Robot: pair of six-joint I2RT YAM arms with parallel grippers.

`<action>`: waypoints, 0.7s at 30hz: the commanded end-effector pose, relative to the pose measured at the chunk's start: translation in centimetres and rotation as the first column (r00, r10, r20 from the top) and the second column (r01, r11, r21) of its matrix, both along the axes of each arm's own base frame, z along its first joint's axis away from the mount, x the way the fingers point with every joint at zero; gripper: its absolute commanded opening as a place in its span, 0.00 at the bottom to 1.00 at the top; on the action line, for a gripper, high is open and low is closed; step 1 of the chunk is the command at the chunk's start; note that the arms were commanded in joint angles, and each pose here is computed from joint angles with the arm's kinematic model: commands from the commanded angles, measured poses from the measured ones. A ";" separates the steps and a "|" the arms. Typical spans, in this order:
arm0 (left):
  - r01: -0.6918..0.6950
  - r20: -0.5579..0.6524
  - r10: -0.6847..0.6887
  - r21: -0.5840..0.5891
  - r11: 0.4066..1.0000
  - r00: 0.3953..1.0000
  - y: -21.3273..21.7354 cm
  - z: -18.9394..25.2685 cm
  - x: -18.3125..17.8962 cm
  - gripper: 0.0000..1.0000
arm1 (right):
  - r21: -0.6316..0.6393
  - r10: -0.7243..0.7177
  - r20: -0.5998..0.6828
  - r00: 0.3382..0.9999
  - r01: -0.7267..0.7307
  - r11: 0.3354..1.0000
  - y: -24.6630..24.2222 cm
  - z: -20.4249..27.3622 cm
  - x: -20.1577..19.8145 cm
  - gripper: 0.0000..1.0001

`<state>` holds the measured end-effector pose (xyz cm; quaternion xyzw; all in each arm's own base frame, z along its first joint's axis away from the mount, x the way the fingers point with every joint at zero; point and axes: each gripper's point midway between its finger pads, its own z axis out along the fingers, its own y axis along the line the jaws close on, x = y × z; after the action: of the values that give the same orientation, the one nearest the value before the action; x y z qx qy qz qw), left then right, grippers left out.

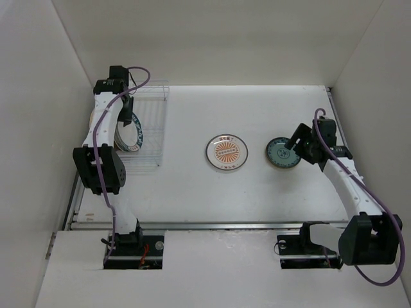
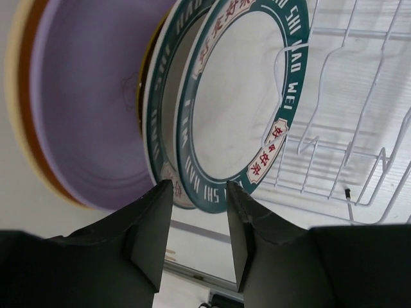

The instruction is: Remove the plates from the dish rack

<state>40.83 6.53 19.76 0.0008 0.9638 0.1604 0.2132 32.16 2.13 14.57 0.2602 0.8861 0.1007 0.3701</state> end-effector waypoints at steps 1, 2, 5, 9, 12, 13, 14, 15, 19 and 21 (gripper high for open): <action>-0.025 0.006 0.025 -0.002 1.000 1.000 0.4 0.4 0.1 0.35 | -0.016 0.004 0.027 1.000 -0.003 1.000 -0.1 0.6 0.8 0.78; -0.025 0.015 0.025 -0.002 1.000 1.000 0.4 0.4 0.3 0.35 | -0.016 0.004 0.027 1.000 -0.003 1.000 -0.1 0.6 0.8 0.78; -0.025 0.024 0.025 -0.002 1.000 0.999 0.4 0.5 0.5 0.35 | -0.016 0.004 0.018 1.000 -0.003 1.000 -0.1 0.3 0.8 0.78; -0.048 -0.014 0.048 0.006 0.999 0.999 1.3 -1.0 0.7 0.35 | -0.010 0.010 0.018 1.000 -0.010 1.000 0.1 0.4 1.0 0.78; -0.057 -0.031 0.057 0.006 0.998 0.998 1.7 -1.9 1.3 0.33 | -0.016 0.004 0.009 1.000 -0.003 1.000 -0.1 0.3 0.9 0.78; -0.064 -0.040 0.064 -0.002 0.998 0.997 2.0 -2.3 1.3 0.30 | -0.016 0.004 0.009 1.000 -0.003 1.000 -0.1 0.3 0.8 0.78; -0.073 -0.046 0.073 -0.006 0.997 0.996 2.0 -2.7 1.3 0.26 | -0.016 0.004 0.018 1.000 -0.003 1.000 -0.1 0.6 1.0 0.78; -0.082 -0.040 0.082 -0.010 0.997 0.996 2.0 -2.4 1.3 0.14 | -0.016 0.004 0.017 1.000 -0.003 1.000 -0.1 0.8 0.8 0.78; -0.094 -0.030 0.094 -0.016 0.995 0.995 1.9 -1.9 1.2 0.00 | -0.022 0.006 0.017 1.000 -0.006 1.000 0.0 1.0 0.8 0.78; -0.094 -0.019 0.094 -0.016 0.995 0.995 1.9 -1.1 0.9 0.00 | -0.029 0.013 0.026 1.000 -0.012 1.000 0.0 1.2 0.7 0.78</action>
<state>42.13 7.23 17.21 -0.0315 0.9718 0.1391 0.1880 32.12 2.18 13.66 0.2593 0.8928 0.0957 0.3557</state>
